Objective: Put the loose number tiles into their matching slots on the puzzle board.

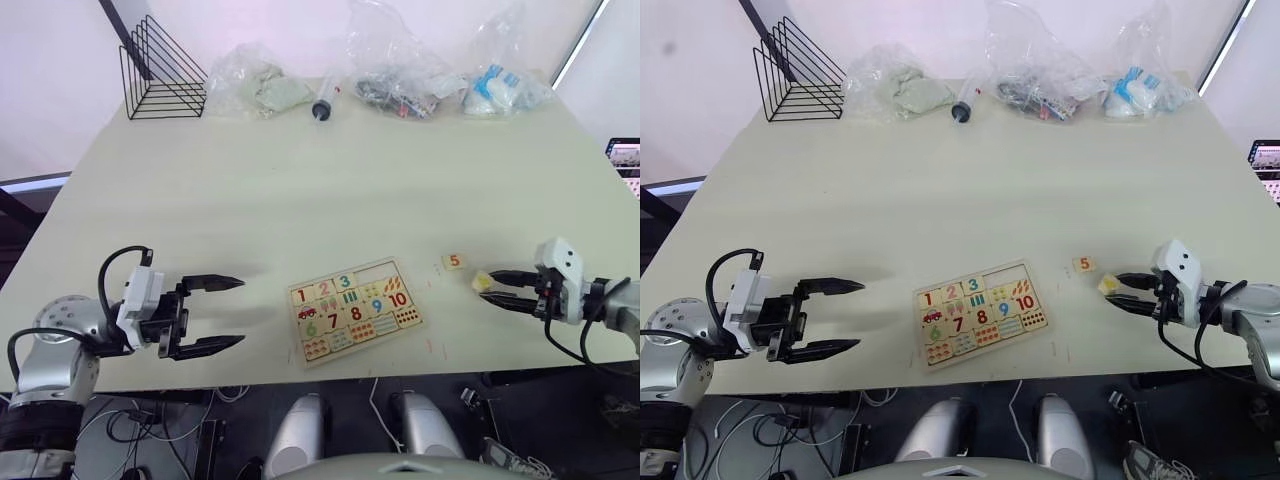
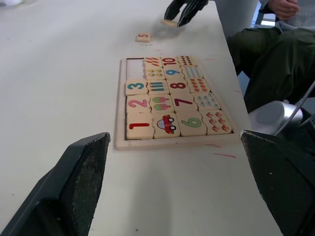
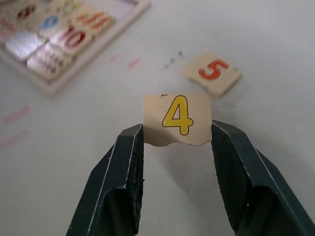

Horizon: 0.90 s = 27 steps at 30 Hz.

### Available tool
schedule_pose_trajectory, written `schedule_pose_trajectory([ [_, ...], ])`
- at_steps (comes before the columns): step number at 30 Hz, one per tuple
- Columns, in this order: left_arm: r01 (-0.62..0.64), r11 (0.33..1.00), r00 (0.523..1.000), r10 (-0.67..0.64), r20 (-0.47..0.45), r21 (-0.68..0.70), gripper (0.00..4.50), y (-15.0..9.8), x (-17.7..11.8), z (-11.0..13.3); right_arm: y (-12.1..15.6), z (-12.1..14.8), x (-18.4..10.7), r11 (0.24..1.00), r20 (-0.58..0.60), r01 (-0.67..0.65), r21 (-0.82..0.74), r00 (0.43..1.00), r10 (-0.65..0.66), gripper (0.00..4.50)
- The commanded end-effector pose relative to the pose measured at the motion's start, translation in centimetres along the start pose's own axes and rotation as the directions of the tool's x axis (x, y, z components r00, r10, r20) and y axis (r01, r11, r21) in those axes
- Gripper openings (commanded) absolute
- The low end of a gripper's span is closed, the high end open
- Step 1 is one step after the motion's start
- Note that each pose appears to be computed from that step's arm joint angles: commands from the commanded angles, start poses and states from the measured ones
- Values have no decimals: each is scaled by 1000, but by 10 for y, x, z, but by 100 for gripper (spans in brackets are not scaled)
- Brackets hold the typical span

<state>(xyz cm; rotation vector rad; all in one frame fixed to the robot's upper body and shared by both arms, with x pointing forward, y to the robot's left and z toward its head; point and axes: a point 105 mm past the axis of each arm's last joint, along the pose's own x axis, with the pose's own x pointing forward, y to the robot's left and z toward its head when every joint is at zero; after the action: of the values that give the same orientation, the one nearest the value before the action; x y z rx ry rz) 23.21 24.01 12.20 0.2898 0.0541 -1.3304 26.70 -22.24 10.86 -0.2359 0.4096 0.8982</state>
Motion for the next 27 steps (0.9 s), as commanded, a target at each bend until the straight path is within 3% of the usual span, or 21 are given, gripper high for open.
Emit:
schedule_pose_trajectory([
  [1,18,1000,1000,-18,6,25,450,0,-2,3,10,14,5,984,11,155,88,988,-156,148],
  [8,-61,997,998,61,-6,43,450,12,4,0,14,-8,3,881,-114,445,160,895,-431,148],
  [11,-47,998,999,48,-21,43,450,11,2,-3,27,-9,6,872,-129,450,191,893,-432,148],
  [21,58,997,998,-57,-21,50,450,6,3,6,62,-23,15,732,-238,573,367,819,-522,148],
  [27,111,993,992,-109,-58,47,450,2,2,3,66,-24,18,687,-282,612,392,791,-543,148],
])
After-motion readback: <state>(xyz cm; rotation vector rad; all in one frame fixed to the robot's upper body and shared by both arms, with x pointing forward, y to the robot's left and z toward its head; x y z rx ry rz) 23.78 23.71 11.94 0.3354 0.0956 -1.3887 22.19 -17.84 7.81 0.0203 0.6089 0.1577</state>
